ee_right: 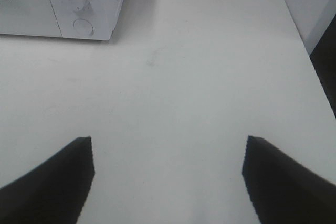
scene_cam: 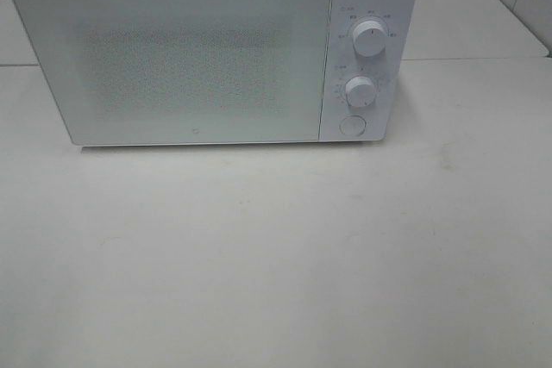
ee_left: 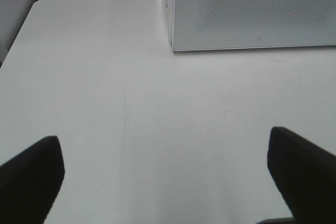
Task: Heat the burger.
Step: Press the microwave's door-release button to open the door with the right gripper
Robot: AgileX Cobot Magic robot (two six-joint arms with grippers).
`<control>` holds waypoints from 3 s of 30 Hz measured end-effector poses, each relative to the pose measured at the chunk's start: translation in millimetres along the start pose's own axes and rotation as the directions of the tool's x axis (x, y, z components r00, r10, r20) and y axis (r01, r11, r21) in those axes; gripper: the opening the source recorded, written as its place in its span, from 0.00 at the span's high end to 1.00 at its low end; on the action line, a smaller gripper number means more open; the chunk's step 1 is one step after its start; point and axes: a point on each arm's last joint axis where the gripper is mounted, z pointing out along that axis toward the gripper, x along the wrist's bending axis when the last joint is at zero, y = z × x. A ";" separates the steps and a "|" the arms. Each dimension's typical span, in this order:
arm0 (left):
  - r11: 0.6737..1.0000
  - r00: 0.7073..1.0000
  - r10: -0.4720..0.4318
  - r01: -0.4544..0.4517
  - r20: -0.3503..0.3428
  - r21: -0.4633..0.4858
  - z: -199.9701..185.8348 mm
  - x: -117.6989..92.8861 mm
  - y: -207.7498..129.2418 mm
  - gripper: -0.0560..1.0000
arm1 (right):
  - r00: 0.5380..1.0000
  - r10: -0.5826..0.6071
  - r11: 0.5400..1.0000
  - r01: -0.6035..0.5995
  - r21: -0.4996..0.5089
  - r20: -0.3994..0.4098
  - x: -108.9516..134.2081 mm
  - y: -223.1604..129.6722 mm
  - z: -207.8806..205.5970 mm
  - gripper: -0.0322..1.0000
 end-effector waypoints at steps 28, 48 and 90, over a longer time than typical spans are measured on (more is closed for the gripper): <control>1.000 1.000 0.001 -0.001 0.000 0.000 0.0 0.0 0.0 0.03 | 1.000 -0.002 1.000 0.002 -0.015 0.003 0.7 32.0 16.1 0.23; 1.000 1.000 0.001 -0.001 0.000 0.000 0.0 0.0 0.0 0.03 | 1.000 0.020 1.000 -0.019 0.025 -0.016 5.2 74.9 123.5 0.23; 1.000 1.000 0.001 -0.001 0.000 0.000 0.0 0.0 0.0 0.03 | 0.997 -0.036 0.967 0.053 -0.249 0.074 28.1 -13.7 239.9 0.23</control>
